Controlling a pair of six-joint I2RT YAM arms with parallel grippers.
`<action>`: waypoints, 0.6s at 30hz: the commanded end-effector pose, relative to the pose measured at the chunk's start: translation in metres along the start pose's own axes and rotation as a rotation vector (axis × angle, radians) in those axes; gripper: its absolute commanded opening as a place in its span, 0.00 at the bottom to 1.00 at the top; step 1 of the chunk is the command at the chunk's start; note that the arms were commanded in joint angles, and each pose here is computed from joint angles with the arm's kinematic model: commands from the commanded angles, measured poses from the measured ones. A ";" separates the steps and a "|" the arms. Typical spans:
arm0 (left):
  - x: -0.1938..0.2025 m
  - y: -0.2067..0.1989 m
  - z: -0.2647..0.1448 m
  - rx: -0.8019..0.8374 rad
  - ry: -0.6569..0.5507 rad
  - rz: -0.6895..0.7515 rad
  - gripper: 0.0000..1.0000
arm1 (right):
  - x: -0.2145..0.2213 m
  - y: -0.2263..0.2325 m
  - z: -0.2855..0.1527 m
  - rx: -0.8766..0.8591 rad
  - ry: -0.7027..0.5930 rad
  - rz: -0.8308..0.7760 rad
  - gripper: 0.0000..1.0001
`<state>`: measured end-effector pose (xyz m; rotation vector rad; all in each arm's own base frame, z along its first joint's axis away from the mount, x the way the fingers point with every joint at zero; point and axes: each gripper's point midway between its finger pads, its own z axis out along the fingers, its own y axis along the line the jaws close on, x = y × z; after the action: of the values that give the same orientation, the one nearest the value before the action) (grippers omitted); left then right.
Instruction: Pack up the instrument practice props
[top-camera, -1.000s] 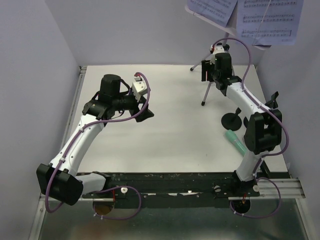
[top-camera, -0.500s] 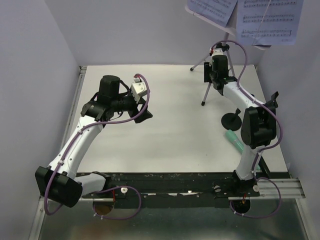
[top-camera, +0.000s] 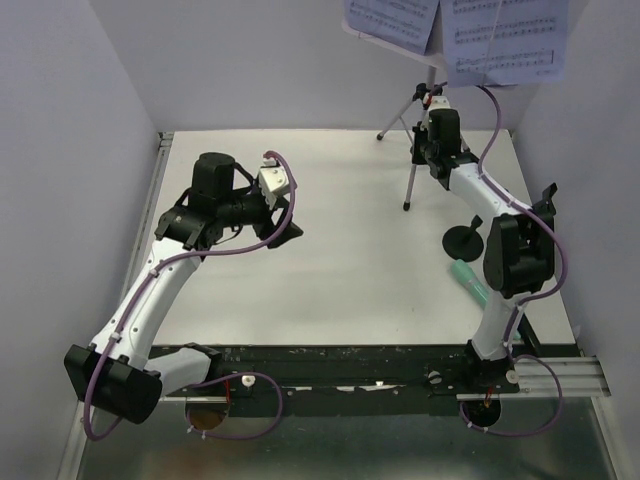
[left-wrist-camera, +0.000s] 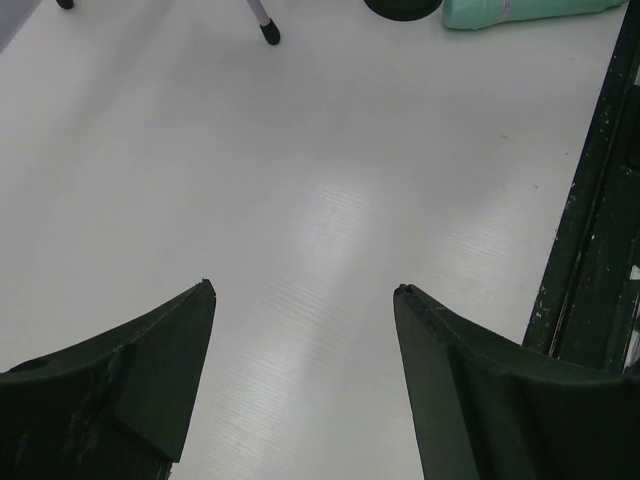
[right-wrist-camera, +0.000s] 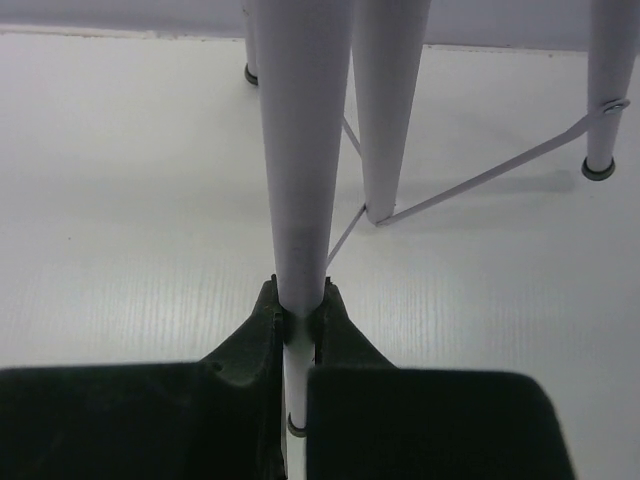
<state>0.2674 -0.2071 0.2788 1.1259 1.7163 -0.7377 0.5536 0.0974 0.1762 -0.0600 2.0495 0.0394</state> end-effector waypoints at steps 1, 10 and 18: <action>0.001 -0.004 -0.005 -0.009 -0.006 0.020 0.82 | 0.034 0.044 -0.021 -0.205 0.113 0.023 0.00; 0.001 0.003 0.005 -0.021 -0.030 0.012 0.82 | 0.038 0.036 -0.039 -0.174 0.117 0.084 0.00; -0.018 0.013 0.010 -0.022 -0.044 0.056 0.82 | 0.023 0.077 -0.049 -0.447 0.089 0.080 0.00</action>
<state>0.2765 -0.2145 0.2733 1.1293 1.7036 -0.7438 0.5200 0.1112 0.1750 -0.0843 2.0841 0.2100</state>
